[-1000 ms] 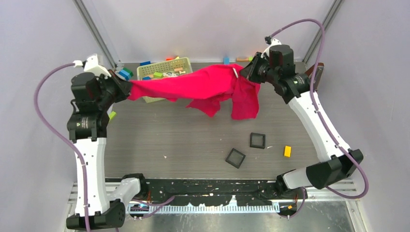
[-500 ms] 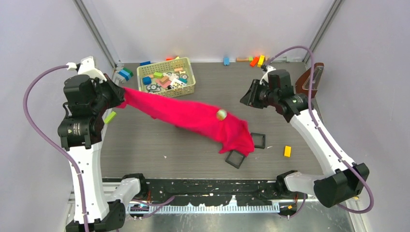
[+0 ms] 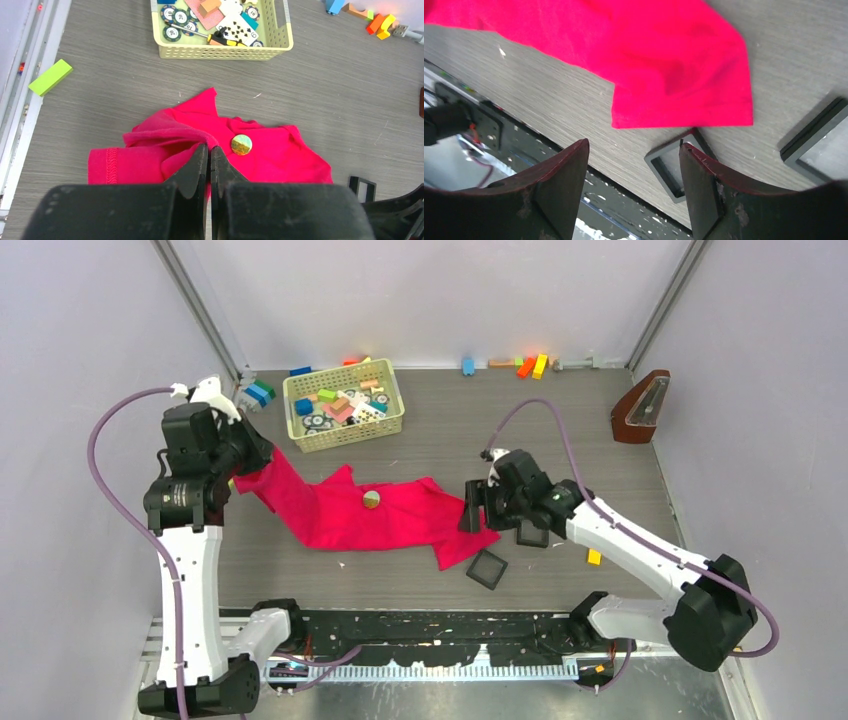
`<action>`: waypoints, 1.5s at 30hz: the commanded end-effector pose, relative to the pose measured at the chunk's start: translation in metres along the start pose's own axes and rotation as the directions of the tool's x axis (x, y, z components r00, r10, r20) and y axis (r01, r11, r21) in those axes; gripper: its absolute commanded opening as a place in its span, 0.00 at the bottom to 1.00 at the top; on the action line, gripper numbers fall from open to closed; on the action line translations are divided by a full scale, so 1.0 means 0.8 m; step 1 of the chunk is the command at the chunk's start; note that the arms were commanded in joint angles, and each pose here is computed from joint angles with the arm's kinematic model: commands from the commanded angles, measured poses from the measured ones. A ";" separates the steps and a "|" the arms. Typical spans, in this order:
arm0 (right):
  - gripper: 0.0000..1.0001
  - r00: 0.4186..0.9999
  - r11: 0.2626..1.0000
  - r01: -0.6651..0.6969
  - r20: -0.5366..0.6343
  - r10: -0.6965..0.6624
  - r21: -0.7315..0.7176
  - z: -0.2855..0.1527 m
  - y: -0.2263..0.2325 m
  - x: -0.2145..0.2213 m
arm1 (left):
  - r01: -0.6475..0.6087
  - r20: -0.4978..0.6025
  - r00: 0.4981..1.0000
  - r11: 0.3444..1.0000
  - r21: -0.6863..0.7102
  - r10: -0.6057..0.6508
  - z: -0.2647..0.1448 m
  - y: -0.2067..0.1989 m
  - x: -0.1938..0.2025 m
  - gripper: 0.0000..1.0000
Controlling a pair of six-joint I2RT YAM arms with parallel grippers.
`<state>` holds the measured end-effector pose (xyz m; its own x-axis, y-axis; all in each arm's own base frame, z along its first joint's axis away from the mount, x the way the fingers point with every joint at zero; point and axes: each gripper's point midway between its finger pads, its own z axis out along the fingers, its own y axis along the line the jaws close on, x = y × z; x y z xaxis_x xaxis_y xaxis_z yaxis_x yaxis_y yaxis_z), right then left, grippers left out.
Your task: Remove the brooch from the garment
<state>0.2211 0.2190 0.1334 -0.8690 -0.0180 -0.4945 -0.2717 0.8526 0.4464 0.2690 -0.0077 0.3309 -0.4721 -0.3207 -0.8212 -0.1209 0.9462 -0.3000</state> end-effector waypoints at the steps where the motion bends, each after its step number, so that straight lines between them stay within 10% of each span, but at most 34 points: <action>1: 0.72 0.993 0.992 0.037 0.108 -0.051 0.123 0.011 -0.006 -0.001 | -0.032 0.102 0.994 0.999 0.038 0.028 -0.011 -0.009 -0.025 0.00; 8: 0.55 0.983 0.919 0.070 0.132 -0.131 0.388 0.043 -0.047 -0.026 | -0.040 0.102 0.994 0.999 0.023 0.038 -0.015 -0.005 -0.020 0.00; 32: 0.54 0.952 0.928 0.288 0.035 -0.304 0.236 0.186 0.033 -0.107 | -0.051 0.090 0.995 0.999 0.017 0.049 -0.018 0.001 -0.002 0.00; 39: 0.05 0.956 0.936 0.264 0.064 -0.286 0.234 0.187 0.046 -0.126 | -0.047 0.067 0.997 0.999 0.013 0.046 -0.015 0.003 0.006 0.00; 45: 0.00 0.937 0.947 0.184 0.245 -0.250 0.263 0.080 0.064 -0.215 | -0.043 0.033 0.999 0.999 0.011 0.043 -0.012 0.006 0.019 0.00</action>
<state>0.3552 0.3113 0.0757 -0.7589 -0.2513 -0.6007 -0.3635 0.9289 0.0706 0.2540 -0.0077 0.3182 -0.4639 -0.2980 -0.8342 -0.1092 0.9538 -0.2800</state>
